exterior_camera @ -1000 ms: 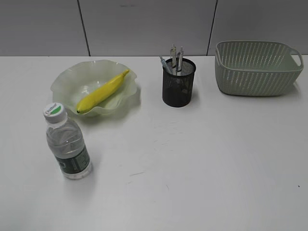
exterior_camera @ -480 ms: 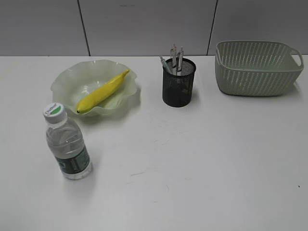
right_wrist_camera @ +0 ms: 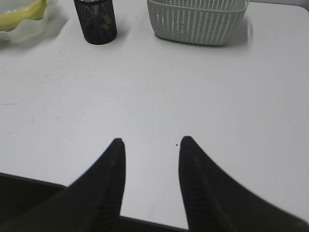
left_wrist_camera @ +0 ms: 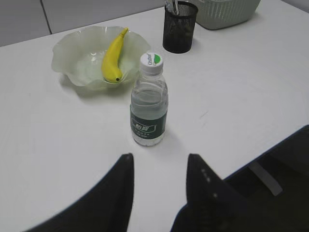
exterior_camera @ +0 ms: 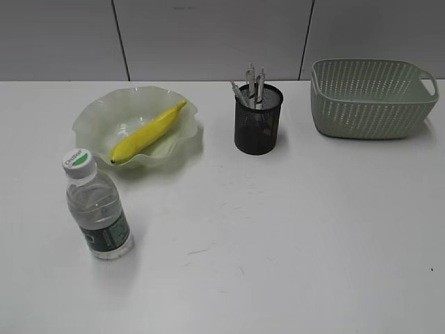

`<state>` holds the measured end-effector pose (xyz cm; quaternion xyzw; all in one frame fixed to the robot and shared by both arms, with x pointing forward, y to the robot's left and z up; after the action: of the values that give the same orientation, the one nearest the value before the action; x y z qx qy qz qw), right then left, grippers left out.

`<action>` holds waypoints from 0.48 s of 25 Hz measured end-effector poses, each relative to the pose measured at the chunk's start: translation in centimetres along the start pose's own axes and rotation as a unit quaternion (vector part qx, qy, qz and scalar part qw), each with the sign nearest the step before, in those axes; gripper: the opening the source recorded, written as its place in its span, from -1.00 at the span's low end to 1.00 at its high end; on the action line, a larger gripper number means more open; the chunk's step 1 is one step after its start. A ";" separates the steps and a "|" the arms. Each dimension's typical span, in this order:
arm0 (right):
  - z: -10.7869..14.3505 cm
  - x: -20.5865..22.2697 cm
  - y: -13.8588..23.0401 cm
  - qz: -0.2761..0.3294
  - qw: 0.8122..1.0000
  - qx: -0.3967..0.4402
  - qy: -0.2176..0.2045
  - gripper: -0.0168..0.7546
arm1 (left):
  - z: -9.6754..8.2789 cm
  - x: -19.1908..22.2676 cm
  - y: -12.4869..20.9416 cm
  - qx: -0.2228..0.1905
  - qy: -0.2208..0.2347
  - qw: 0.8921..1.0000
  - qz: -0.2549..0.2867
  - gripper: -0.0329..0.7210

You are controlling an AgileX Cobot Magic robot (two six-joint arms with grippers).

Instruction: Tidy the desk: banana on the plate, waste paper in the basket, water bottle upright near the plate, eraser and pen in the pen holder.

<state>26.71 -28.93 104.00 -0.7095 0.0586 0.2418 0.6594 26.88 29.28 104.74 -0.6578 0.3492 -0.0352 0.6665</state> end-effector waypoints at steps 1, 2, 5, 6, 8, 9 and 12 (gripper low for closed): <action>0.0 0.0 0.0 0.000 1.000 0.000 0.002 -0.16 | 0.0 0.0 0.0 0.000 0.000 1.000 0.000 -0.19; 0.0 0.0 0.0 0.000 1.000 0.003 0.005 -0.16 | 0.0 0.0 0.0 -0.002 -0.003 1.000 0.000 -0.19; 0.0 0.0 0.0 0.000 0.999 0.023 0.031 -0.16 | 0.2 -0.1 0.0 -0.021 -0.042 0.999 -0.005 -0.21; -0.1 0.0 0.0 0.000 0.999 0.030 0.044 -0.16 | 0.4 -0.2 0.0 -0.031 -0.064 0.997 -0.008 -0.22; -0.2 0.1 0.0 0.000 0.997 0.044 0.064 -0.16 | 0.7 -0.4 0.1 -0.053 -0.112 0.992 -0.017 -0.23; -0.2 0.1 0.0 0.000 0.996 0.049 0.073 -0.16 | 0.8 -0.6 0.1 -0.066 -0.140 0.988 -0.022 -0.24; -0.3 0.1 0.0 -0.001 0.995 0.055 0.083 -0.16 | 1.1 -0.8 0.2 -0.090 -0.194 0.976 -0.030 -0.26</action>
<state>26.85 -29.16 104.02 -0.6901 0.1257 0.1781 0.6901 26.70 30.66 104.77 -0.7197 0.1946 0.1048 0.6581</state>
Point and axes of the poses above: a point on each arm's last joint axis where the gripper is mounted, x pointing out along that axis toward the gripper, z along the wrist's bending axis when the last joint is at zero, y = z × x, the point moved 4 cm from there along x, pointing out along that axis toward the gripper, and after that the axes turned 3 degrees about -x, right-handed, at the moved point
